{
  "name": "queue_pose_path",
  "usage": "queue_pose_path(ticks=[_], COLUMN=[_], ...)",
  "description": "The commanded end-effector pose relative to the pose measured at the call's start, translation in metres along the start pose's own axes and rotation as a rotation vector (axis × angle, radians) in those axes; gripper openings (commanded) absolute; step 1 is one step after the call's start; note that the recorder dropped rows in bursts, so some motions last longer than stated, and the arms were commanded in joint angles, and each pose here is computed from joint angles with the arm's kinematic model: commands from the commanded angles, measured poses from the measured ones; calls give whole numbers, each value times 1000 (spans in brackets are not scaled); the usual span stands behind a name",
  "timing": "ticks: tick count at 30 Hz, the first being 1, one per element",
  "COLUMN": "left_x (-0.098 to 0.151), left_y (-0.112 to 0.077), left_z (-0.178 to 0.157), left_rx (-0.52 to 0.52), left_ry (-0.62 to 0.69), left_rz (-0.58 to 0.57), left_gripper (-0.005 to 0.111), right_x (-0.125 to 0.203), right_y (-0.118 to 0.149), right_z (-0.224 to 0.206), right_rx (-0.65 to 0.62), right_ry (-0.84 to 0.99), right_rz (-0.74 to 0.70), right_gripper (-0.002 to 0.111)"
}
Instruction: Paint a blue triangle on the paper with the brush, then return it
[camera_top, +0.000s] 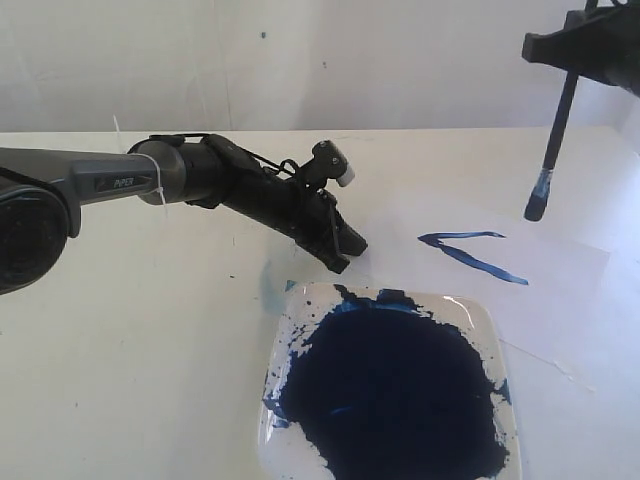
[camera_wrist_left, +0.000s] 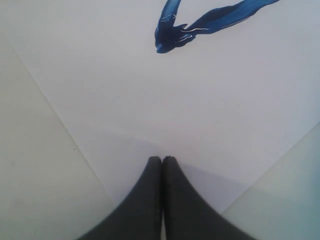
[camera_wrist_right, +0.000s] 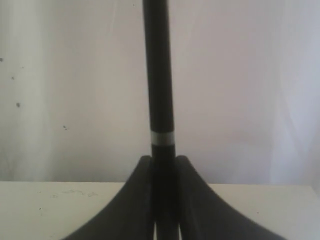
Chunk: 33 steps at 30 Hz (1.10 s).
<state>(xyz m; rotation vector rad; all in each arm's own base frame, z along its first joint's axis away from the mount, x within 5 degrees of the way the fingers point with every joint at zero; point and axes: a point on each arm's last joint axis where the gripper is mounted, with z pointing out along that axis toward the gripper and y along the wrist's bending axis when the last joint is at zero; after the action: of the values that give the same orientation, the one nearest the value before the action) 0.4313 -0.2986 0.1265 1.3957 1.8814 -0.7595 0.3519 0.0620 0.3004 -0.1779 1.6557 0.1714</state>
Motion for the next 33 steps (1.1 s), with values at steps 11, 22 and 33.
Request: queue_pose_path(ticks=[11, 22, 33], left_x=[-3, -3, -3], left_y=[-4, -4, -4], left_z=[-1, -1, -1], left_rx=[29, 29, 29], left_ry=[-7, -7, -7], left_rz=[9, 9, 9], left_gripper=[0, 0, 0], right_x=[17, 33, 48], right_y=[-15, -17, -16], right_z=[35, 48, 57], right_rx=[-267, -266, -299], right_ry=[19, 46, 9], right_rz=[56, -1, -86], right_gripper=[0, 0, 0])
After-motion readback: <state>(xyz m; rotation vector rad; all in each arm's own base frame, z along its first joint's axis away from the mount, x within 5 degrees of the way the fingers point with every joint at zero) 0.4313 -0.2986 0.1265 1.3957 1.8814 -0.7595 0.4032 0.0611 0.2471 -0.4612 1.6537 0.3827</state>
